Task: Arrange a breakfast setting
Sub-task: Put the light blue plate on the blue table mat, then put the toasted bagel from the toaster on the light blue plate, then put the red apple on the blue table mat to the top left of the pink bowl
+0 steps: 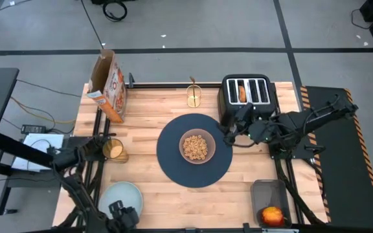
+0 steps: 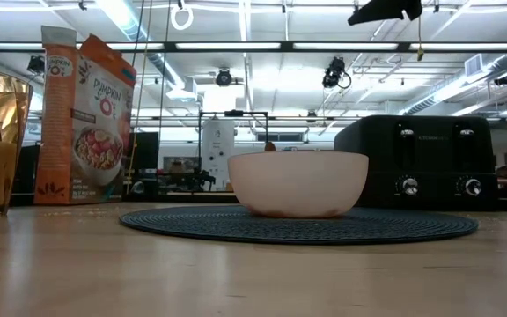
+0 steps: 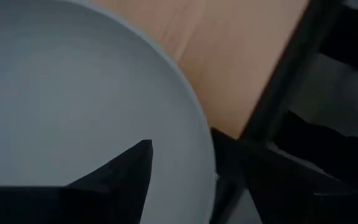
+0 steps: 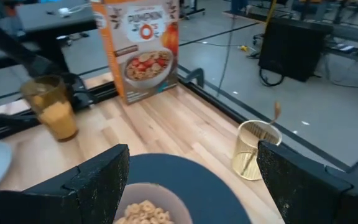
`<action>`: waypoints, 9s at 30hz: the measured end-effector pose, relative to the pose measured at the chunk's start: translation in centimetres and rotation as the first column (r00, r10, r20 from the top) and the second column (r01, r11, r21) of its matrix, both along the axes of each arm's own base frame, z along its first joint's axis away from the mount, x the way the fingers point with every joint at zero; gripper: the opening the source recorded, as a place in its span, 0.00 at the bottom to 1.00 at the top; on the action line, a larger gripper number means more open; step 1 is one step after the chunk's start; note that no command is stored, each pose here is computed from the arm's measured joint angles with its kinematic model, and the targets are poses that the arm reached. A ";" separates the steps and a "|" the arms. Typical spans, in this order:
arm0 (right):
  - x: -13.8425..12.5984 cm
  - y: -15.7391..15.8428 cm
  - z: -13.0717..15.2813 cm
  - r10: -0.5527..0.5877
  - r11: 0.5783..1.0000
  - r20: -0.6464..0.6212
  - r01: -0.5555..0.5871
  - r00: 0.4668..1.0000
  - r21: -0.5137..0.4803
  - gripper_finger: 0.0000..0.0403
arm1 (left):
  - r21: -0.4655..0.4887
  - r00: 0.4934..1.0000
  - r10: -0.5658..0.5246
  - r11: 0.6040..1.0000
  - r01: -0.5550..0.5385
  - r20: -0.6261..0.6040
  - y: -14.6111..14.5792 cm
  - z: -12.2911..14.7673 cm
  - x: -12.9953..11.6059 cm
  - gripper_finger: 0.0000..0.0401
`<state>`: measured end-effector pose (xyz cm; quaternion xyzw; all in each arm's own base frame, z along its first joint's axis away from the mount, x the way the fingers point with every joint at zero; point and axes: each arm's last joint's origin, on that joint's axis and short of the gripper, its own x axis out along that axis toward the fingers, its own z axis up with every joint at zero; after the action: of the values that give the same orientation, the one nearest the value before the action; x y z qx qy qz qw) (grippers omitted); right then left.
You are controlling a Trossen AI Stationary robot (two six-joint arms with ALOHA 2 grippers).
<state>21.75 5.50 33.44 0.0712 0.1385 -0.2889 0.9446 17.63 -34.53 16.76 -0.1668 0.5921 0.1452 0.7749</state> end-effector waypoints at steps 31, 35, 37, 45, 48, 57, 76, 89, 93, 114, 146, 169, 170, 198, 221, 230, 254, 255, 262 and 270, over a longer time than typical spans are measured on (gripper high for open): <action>-1.8 4.6 0.3 0.242 0.970 0.012 -0.242 0.970 -0.004 0.88 | -0.069 0.962 -0.273 0.960 0.273 -0.001 0.2 5.3 6.1 0.04; -1.9 4.8 0.3 0.265 0.964 0.010 -0.265 0.964 0.003 0.88 | 0.061 0.865 -0.496 0.864 0.500 -0.068 2.9 6.0 8.5 0.04; -2.0 5.0 0.3 0.280 0.960 0.009 -0.280 0.960 0.007 0.88 | 0.098 0.822 -0.552 0.819 0.566 -0.141 4.7 5.9 9.7 0.04; -2.7 6.2 0.2 0.337 0.939 0.025 -0.337 0.941 0.060 0.88 | 0.209 0.749 -0.590 0.725 0.656 -0.303 9.5 2.9 12.0 0.04; -2.9 6.6 0.2 0.356 0.932 0.025 -0.356 0.934 0.062 0.88 | 0.225 0.759 -0.560 0.734 0.640 -0.333 10.6 0.8 11.9 0.04; -3.1 6.8 0.2 0.364 0.929 0.025 -0.365 0.931 0.061 0.88 | 0.293 0.810 -0.553 0.755 0.587 -0.196 11.4 -0.7 13.6 0.04; -1.8 5.0 -1.5 0.227 0.970 -0.066 -0.219 0.972 0.108 0.89 | 0.281 0.852 -0.496 0.804 0.524 -0.170 11.2 0.7 13.1 0.27; -3.4 -12.1 -3.0 -0.521 0.794 -0.311 0.585 0.795 0.165 0.83 | 0.548 0.720 -0.534 0.797 0.254 0.443 10.0 13.0 11.1 0.32; -3.3 -15.3 -4.0 -0.562 0.730 -0.376 0.656 0.737 0.193 0.80 | 0.559 0.635 -0.535 0.807 0.189 0.557 10.0 14.7 12.4 0.32; -2.8 -18.6 -6.7 -0.585 0.591 -0.483 0.750 0.651 0.296 0.42 | 0.547 0.620 -0.590 0.785 0.291 0.517 8.1 14.1 10.3 0.32; -1.2 -2.2 1.5 0.350 0.934 0.110 -0.339 0.930 -0.113 0.18 | 0.407 0.565 -0.281 0.907 -0.108 0.776 24.9 14.2 3.8 0.70; 6.4 0.6 -3.2 0.550 0.821 0.434 -0.368 0.714 -0.436 0.18 | 0.431 0.059 -0.427 0.896 -0.108 0.902 29.3 11.8 11.1 0.49; 6.4 0.5 -3.3 0.545 0.824 0.435 -0.364 0.717 -0.433 0.18 | 0.427 0.049 -0.424 0.897 -0.119 0.904 29.4 12.1 11.2 0.48; 2.2 -1.1 1.7 0.550 0.820 0.489 -0.329 0.677 -0.469 0.74 | 0.288 0.583 -0.278 0.954 0.077 0.763 30.1 18.5 8.2 0.13; 4.1 -0.5 -2.0 0.485 0.859 0.289 -0.390 0.825 -0.331 0.77 | -0.461 0.889 0.087 0.875 0.147 0.449 34.9 0.2 7.1 0.12; 4.0 -0.6 -1.9 0.459 0.872 0.291 -0.364 0.839 -0.327 0.78 | -0.477 0.899 0.061 0.862 0.172 0.433 34.2 -1.5 7.8 0.13; 4.2 -0.4 -2.6 0.468 0.861 0.224 -0.384 0.855 -0.335 0.78 | -0.504 0.934 0.091 0.857 0.103 0.346 33.7 -3.1 8.1 0.38; 4.2 -0.4 -2.7 0.471 0.858 0.216 -0.387 0.855 -0.338 0.78 | -0.505 0.932 0.091 0.857 0.107 0.352 33.6 -3.0 8.1 0.39; 4.1 0.0 -2.8 0.480 0.842 0.174 -0.396 0.860 -0.366 0.78 | -0.522 0.939 0.085 0.846 0.109 0.334 33.5 -2.4 7.6 0.41; 3.9 1.0 -1.3 0.384 0.823 0.086 -0.299 0.919 -0.483 0.78 | -0.510 0.936 0.113 0.857 0.079 0.335 33.6 2.9 6.3 0.39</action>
<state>25.67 6.55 32.11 -0.1553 -0.0092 -0.1313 0.9791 23.97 -0.89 19.61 -0.3968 0.4589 -0.0438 0.7938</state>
